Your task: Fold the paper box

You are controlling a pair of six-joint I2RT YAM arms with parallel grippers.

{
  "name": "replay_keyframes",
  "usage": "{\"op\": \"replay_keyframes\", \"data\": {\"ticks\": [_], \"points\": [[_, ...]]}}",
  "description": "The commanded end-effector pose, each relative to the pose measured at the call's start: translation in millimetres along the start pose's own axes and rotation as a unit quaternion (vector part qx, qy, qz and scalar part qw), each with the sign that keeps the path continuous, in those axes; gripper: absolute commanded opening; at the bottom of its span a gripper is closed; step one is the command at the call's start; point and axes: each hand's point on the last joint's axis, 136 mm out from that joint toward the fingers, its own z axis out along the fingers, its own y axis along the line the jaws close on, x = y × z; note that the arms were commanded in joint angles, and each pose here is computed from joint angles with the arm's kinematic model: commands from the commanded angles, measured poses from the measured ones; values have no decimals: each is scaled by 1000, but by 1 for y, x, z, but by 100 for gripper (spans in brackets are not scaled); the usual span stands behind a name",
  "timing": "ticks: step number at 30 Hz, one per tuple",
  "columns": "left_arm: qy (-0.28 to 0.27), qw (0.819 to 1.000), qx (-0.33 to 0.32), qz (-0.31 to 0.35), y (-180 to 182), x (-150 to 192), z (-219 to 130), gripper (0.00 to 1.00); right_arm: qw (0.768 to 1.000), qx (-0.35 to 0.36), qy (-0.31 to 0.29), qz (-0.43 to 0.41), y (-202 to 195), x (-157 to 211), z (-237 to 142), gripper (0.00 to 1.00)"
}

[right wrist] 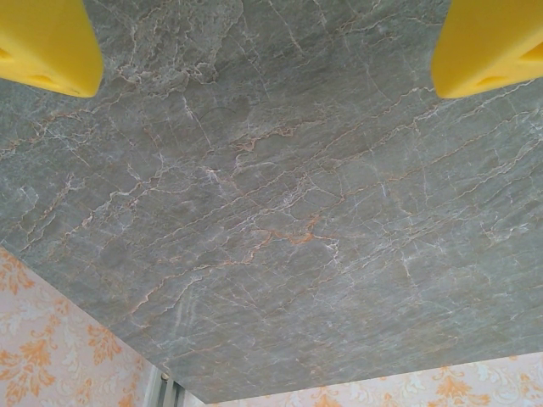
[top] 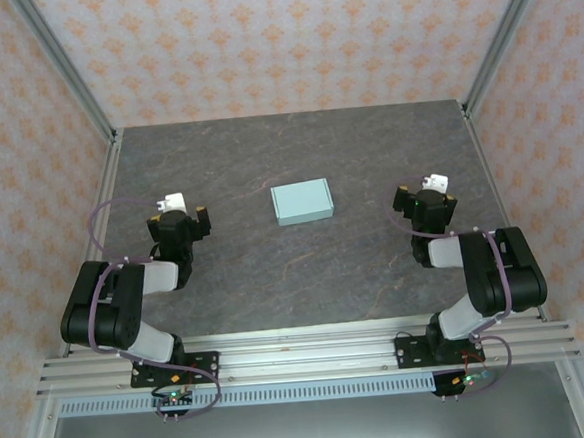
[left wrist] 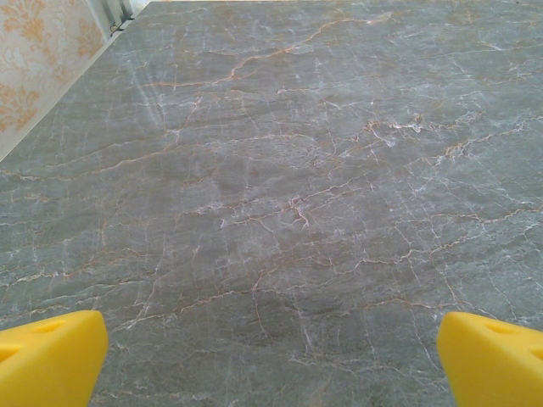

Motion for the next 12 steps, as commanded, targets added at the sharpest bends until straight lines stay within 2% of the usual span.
{"op": "replay_keyframes", "data": {"ticks": [1,12], "points": [[-29,1000,-3,-3,1,-21,2,100,1000,-4,-6,10,2,-6,1,99],[-29,1000,-3,-3,1,-20,2,100,1000,-4,-6,11,1,-6,1,99]]}}
